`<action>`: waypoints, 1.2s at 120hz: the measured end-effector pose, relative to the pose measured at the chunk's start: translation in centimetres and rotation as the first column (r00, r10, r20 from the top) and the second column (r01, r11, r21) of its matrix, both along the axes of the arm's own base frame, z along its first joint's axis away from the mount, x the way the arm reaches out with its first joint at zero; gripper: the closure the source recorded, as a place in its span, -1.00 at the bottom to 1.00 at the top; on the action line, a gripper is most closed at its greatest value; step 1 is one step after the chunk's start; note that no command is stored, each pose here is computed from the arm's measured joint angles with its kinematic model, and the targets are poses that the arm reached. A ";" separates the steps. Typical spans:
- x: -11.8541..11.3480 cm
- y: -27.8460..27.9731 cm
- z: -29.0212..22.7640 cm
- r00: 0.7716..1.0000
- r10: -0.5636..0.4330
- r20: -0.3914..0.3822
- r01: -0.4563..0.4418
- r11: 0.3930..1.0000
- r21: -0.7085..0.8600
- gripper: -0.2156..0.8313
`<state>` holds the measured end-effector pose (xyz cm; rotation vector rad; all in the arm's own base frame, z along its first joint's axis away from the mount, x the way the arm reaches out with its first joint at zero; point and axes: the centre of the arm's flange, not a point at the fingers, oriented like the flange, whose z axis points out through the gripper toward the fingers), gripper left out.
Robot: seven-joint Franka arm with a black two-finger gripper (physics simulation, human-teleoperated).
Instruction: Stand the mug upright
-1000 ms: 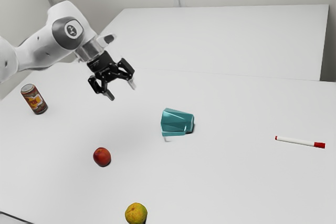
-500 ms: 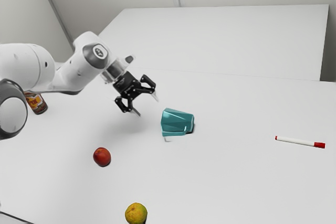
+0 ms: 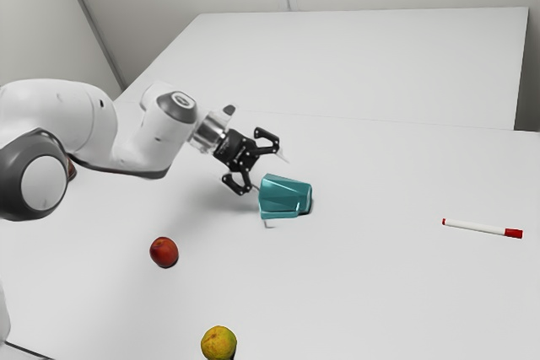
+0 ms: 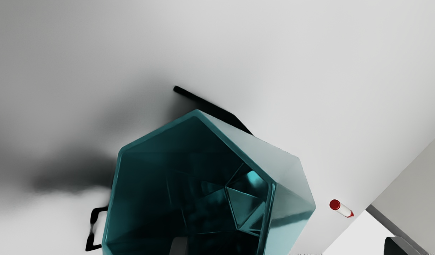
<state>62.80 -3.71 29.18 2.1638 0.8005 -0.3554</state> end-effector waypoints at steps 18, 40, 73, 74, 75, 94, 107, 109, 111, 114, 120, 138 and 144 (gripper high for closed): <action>0.1 -0.9 -0.5 1.000 0.013 -0.010 -0.013 1.000 -0.029 -0.54; 0.1 -1.3 -0.1 1.000 -0.004 -0.004 0.004 1.000 -0.013 0.34; 0.8 -3.0 1.8 0.999 -0.041 0.033 0.041 0.999 -0.004 0.80; 0.8 -3.1 1.9 0.999 -0.042 0.034 0.042 0.999 -0.003 0.80; 0.8 -3.1 1.9 0.998 -0.043 0.034 0.044 0.999 -0.002 0.81; 1.1 -3.2 2.7 0.996 -0.067 0.052 0.065 0.997 0.028 0.86; 0.6 -4.2 5.4 0.981 -0.164 0.102 0.148 0.978 0.144 0.88; 0.5 -4.3 6.1 0.977 -0.184 0.111 0.163 0.972 0.171 0.88; 0.4 -4.3 6.6 0.972 -0.203 0.118 0.177 0.964 0.197 0.88; 0.2 -4.2 7.5 0.964 -0.232 0.128 0.197 0.951 0.239 0.88; -0.3 -3.9 8.8 0.947 -0.289 0.137 0.233 0.917 0.322 0.88; -2.7 -2.6 11.1 0.899 -0.425 0.105 0.312 0.790 0.528 0.89; -3.5 -2.2 11.3 0.886 -0.455 0.088 0.328 0.749 0.576 0.90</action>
